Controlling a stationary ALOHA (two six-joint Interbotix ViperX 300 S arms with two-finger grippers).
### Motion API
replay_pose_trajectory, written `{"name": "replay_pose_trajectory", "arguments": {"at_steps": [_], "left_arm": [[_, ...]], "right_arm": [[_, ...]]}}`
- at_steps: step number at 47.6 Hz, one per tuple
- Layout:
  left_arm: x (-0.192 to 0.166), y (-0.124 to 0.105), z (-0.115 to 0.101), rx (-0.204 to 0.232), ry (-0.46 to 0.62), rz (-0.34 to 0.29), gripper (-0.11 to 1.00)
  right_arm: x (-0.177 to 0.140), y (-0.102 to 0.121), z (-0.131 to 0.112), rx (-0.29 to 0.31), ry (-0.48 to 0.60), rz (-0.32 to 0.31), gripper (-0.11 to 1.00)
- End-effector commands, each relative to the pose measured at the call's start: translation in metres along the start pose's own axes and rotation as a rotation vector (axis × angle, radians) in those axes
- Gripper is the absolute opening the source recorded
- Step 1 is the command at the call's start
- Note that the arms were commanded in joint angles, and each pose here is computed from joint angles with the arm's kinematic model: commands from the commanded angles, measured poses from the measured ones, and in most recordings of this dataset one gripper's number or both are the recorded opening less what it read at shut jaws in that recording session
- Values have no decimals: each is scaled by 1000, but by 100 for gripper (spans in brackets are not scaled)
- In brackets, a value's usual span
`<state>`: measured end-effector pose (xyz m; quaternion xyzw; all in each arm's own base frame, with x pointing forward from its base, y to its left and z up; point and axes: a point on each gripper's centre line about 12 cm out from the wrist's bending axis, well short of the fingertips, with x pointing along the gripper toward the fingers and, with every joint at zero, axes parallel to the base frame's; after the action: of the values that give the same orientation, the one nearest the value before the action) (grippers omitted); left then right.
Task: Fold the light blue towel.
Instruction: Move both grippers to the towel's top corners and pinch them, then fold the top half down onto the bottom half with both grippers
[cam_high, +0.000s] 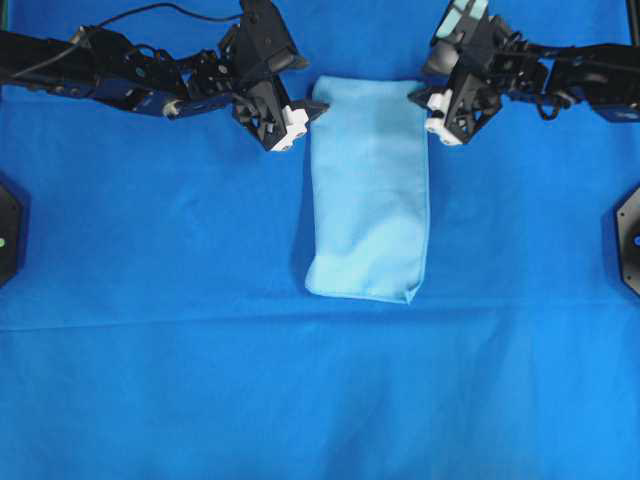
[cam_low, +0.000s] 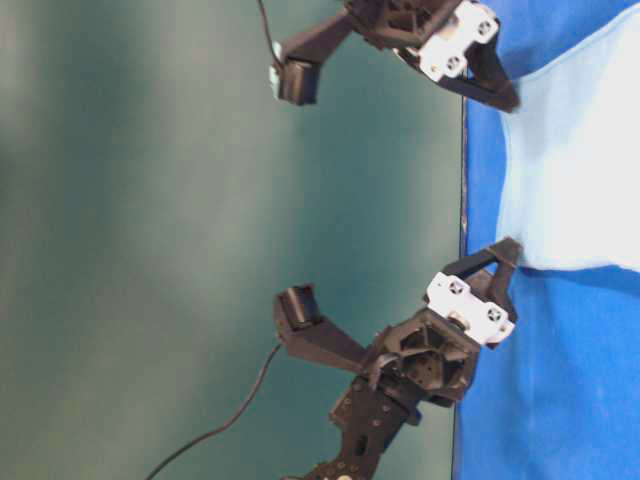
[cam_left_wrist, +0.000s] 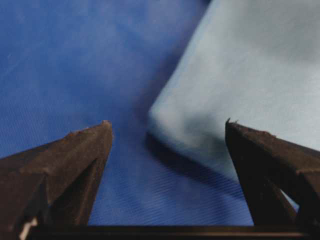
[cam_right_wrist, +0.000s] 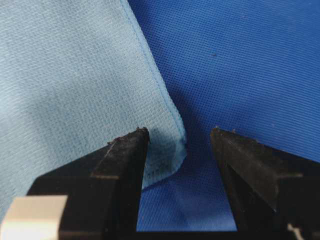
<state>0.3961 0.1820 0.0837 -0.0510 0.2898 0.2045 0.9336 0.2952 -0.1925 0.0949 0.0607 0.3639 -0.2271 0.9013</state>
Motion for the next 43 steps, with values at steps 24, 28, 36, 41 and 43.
{"name": "replay_pose_trajectory", "arguments": {"at_steps": [24,28,36,41,43], "left_arm": [[15,-6,12,69,-38,-10,15],[15,-7,12,82,-39,-11,1],[14,-2,12,88,-39,-2,1],[9,3,19,87,-50,8,1],[6,6,24,86,-61,14,1]], "right_arm": [[8,-4,8,11,-18,-6,3],[8,-4,8,14,-16,-6,2],[7,-4,9,29,-23,-6,2],[2,-5,15,28,-42,-9,2],[-1,-5,19,29,-55,-11,2]]}}
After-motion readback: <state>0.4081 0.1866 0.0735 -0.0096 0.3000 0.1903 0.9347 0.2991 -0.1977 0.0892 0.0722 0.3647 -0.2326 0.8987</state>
